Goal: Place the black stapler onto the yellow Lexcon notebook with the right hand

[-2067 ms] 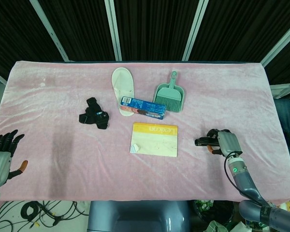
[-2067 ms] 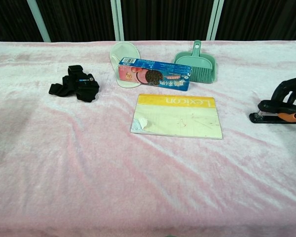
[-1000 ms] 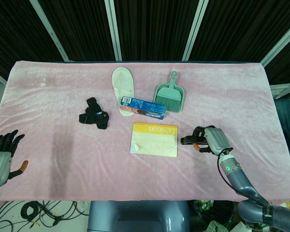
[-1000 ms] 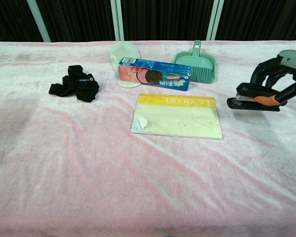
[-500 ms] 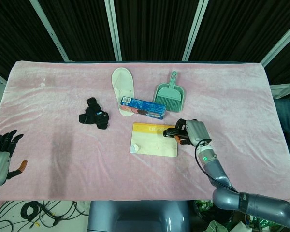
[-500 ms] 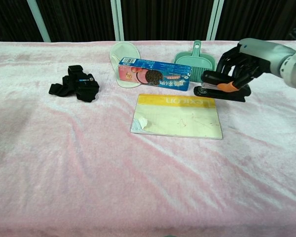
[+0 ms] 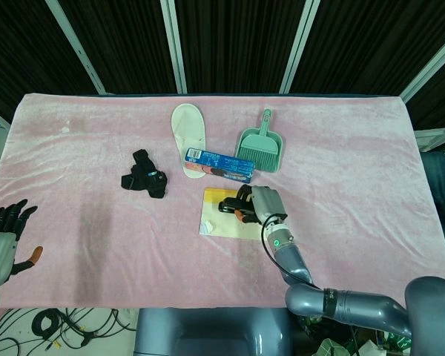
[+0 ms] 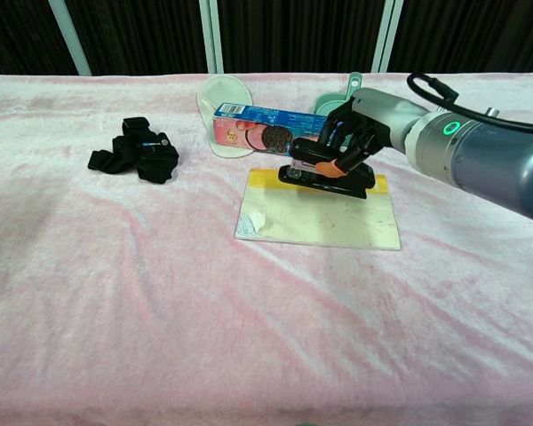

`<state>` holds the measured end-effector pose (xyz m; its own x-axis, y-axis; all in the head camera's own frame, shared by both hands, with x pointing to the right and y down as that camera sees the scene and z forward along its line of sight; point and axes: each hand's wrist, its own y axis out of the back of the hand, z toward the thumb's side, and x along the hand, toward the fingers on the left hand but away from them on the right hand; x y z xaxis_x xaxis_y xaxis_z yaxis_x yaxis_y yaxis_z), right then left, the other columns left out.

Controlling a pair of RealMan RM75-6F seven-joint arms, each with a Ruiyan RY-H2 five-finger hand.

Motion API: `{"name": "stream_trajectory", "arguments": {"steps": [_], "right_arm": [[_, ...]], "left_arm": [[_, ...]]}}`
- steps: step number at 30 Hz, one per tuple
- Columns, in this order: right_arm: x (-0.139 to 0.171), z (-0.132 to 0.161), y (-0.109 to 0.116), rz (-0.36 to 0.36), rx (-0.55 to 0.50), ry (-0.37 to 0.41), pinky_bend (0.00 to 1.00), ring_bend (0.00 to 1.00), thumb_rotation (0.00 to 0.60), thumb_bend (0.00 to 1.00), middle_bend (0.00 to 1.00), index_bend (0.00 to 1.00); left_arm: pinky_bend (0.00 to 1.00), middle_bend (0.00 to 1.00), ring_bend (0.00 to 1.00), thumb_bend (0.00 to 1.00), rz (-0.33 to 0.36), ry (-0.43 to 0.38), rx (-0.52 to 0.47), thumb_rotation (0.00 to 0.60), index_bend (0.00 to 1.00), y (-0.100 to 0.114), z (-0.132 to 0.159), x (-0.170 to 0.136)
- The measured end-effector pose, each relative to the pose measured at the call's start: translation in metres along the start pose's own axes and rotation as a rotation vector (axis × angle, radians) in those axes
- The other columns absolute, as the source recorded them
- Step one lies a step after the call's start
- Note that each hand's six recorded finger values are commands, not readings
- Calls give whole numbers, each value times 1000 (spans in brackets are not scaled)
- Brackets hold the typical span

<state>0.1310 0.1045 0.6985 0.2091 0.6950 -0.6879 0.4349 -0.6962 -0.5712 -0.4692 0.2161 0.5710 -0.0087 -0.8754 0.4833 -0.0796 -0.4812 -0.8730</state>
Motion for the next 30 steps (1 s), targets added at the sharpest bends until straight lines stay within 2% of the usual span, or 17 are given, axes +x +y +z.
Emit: {"name": "stream_trajectory", "arguments": {"steps": [4,16,20,23,26,30], "right_arm": [[-2,1,-6,2,9,-2,297,479,600,363,486,544],[-6,-7,-22,13,138,12,295,455,600,343,438,545],[-6,-9,-29,26,136,9,295,450,600,327,420,529],[-6,-8,-30,20,131,13,294,429,600,306,391,479],[-7,-8,-30,5,126,13,268,383,600,275,321,411],[-6,-8,-29,-1,128,13,209,273,600,227,198,308]], "left_arm": [[2,14,0,325,1,0,-1,600,123,0,0,0],[2,14,0,325,0,1,-1,600,121,0,0,0],[2,14,0,325,0,2,0,600,120,0,0,0],[2,14,0,324,-1,5,-1,600,119,0,-1,0],[2,14,0,325,-2,6,0,600,119,1,-1,0],[2,14,0,324,-3,6,1,600,118,1,-1,0]]}}
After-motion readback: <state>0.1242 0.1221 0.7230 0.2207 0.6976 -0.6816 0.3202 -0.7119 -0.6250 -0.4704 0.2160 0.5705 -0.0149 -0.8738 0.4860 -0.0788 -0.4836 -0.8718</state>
